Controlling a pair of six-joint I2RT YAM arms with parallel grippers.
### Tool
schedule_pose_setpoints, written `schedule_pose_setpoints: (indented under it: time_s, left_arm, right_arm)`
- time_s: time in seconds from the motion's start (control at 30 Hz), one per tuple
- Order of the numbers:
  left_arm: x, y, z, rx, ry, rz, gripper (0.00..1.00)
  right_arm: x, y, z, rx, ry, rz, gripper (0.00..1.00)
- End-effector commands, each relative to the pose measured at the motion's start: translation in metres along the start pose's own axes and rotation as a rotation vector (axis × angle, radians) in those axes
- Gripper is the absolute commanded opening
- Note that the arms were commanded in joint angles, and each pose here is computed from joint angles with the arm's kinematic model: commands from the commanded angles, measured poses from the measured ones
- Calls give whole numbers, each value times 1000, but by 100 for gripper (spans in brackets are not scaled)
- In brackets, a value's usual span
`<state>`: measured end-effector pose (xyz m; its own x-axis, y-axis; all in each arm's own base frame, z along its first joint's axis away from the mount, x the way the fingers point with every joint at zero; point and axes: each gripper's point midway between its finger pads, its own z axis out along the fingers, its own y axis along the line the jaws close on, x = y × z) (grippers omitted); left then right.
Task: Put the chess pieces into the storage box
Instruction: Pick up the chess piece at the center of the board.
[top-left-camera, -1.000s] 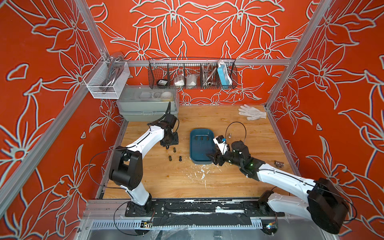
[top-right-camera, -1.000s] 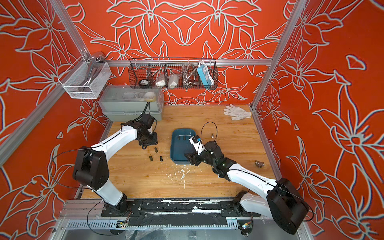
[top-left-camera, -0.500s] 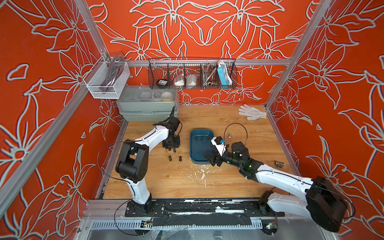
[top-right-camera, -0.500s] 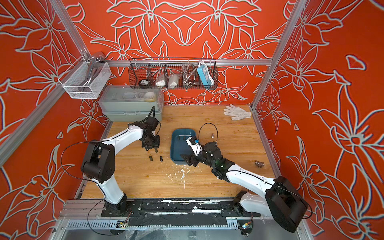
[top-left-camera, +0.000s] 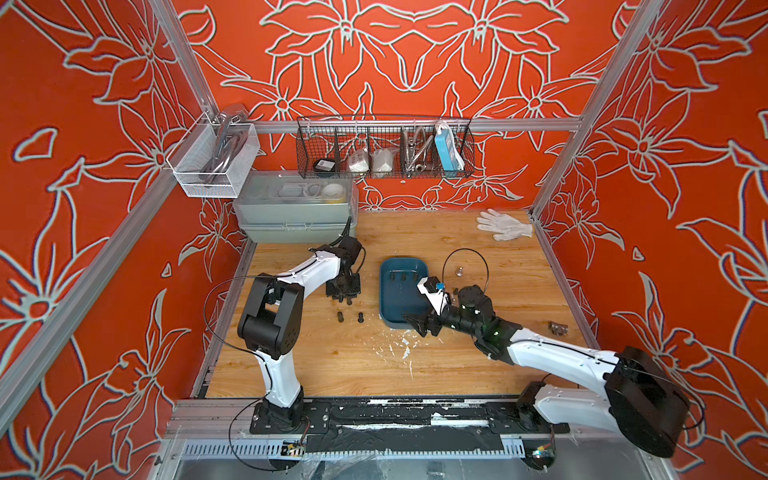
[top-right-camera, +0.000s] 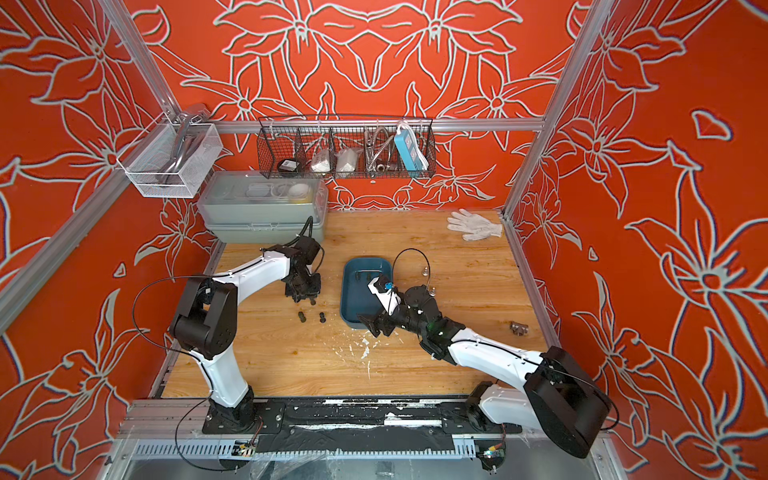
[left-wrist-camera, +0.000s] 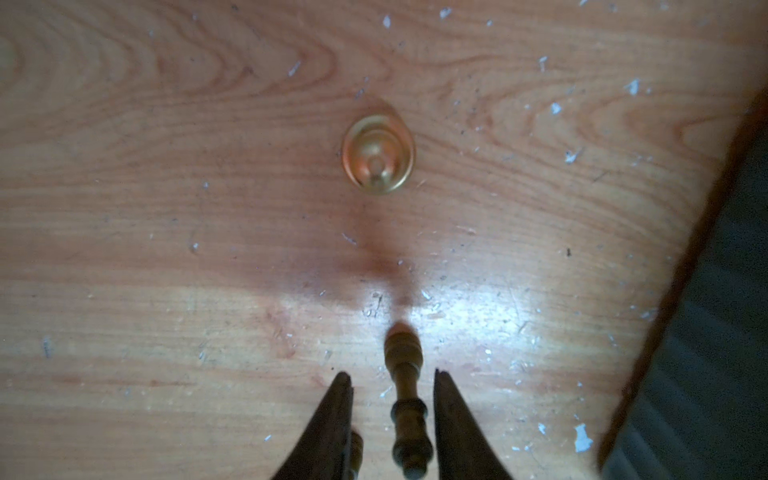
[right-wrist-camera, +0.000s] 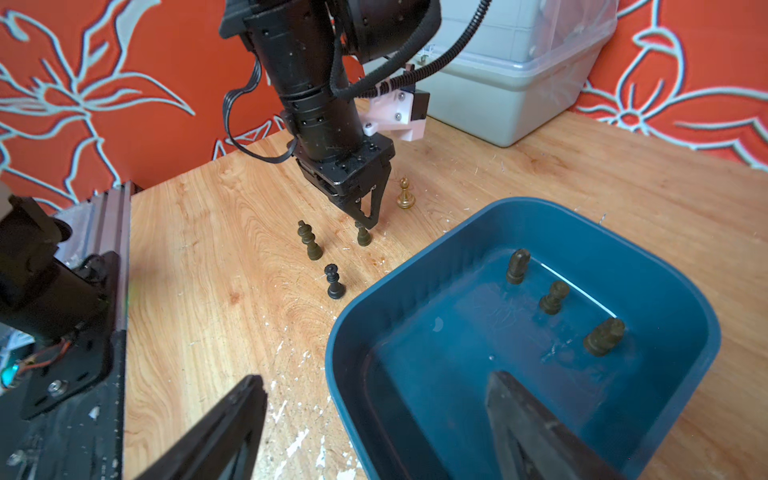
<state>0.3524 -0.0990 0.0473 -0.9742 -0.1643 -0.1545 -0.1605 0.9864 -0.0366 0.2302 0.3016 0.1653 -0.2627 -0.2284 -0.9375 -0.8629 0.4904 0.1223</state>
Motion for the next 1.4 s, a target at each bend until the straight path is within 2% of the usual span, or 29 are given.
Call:
schedule_pose_setpoints:
  time_s: [0.0, 0.13, 0.23, 0.47, 0.63, 0.8, 0.97, 1.37]
  left_arm:
    - [1, 2, 6, -23, 9, 13, 29]
    - [0, 2, 8, -28, 10, 15, 28]
    - [0, 2, 10, -27, 13, 19, 23]
    - [0, 3, 8, -31, 10, 16, 21]
    - [2, 4, 8, -33, 13, 14, 20]
    - [4, 5, 13, -40, 23, 13, 26]
    - [3, 5, 12, -41, 18, 13, 23]
    - [6, 5, 18, -40, 30, 12, 24]
  right_arm:
    - [0, 2, 1, 7, -12, -20, 92]
    - [0, 3, 1, 8, -10, -27, 96]
    - [1, 3, 1, 10, -8, -29, 97]
    - [1, 2, 2, 22, -2, -27, 97]
    - [0, -2, 2, 43, 0, -20, 97]
    - [1, -2, 2, 47, 6, -19, 97]
    - [1, -4, 2, 54, 6, -16, 97]
    - [2, -6, 3, 67, 15, -13, 96]
